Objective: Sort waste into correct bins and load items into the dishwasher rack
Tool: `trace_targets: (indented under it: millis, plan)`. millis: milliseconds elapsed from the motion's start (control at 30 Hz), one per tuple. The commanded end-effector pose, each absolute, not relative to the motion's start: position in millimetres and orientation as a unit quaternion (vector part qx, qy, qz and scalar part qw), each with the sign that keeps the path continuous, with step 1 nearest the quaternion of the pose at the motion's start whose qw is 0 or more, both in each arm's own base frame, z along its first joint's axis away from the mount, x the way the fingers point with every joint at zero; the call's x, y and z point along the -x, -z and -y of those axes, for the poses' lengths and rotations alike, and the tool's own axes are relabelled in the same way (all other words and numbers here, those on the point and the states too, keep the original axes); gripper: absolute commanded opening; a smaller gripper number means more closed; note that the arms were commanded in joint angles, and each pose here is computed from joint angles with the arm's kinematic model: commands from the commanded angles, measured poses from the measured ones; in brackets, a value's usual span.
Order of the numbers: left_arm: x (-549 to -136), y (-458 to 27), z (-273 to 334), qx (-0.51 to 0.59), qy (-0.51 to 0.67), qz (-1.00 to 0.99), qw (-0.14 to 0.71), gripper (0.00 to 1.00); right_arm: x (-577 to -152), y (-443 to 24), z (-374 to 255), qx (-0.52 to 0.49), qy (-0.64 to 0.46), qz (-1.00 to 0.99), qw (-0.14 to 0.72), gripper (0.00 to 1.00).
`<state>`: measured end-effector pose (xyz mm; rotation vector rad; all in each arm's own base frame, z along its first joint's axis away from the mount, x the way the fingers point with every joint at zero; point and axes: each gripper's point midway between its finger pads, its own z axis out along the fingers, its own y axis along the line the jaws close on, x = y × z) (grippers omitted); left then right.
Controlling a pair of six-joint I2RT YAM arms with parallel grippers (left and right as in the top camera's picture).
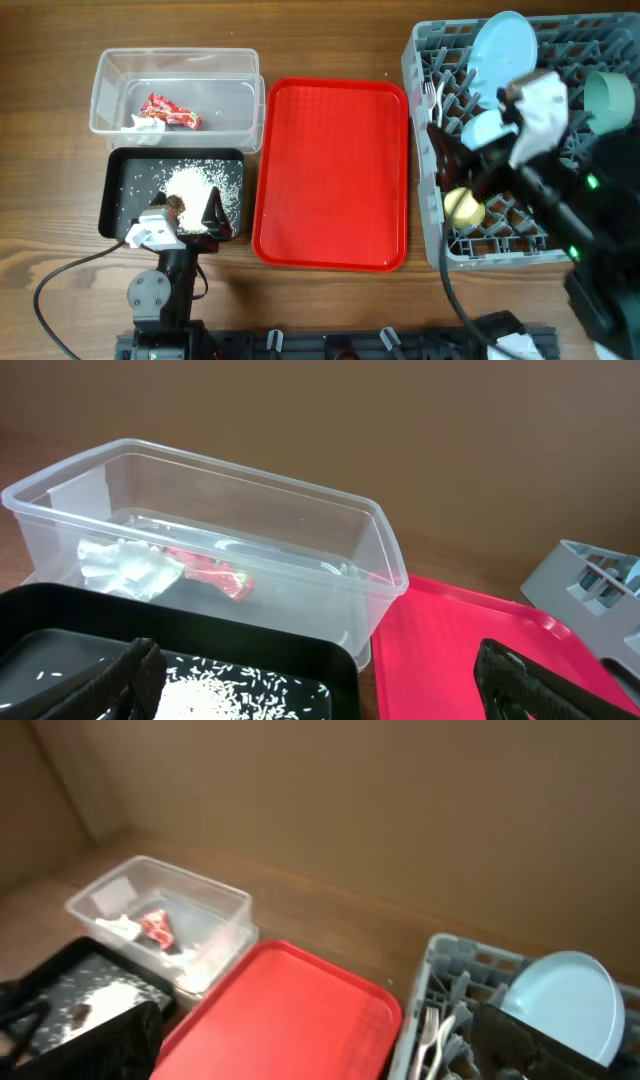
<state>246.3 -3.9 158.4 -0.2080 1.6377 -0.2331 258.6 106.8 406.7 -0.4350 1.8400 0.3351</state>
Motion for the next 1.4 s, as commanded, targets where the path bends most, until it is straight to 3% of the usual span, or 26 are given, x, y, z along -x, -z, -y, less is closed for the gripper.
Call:
trace_targets:
  millis: [0,233,433,667,900,1067,1367]
  plan:
    - [-246,-157,2,0.098,0.104,-0.727,0.672,1.0,-231,-399,-109,0.197,-0.169,-0.792,0.553,1.0]
    - [-246,-157,2,0.098,0.104,-0.727,0.672,1.0,-218,-368,-85,0.219,-0.087,-0.826,0.512,1.0]
    - [-246,-157,2,0.098,0.104,-0.727,0.672,1.0,-217,-373,-60,0.177,-0.044,-0.776,0.604,1.0]
    - [-246,-157,2,0.098,0.104,-0.727,0.672,1.0,-218,-233,-55,0.157,-0.047,-0.753,0.638,1.0]
    - [-246,-157,2,0.098,0.104,-0.727,0.672,1.0,-232,-170,-56,0.154,-0.043,-0.729,0.665,1.0]
    - [-246,-157,2,0.098,0.104,-0.727,0.672,1.0,-240,-178,-56,0.148,-0.038,-0.686,0.711,1.0]
    - [-246,-157,2,0.098,0.104,-0.727,0.672,1.0,-240,-178,-56,0.148,-0.038,-0.687,0.71,1.0]
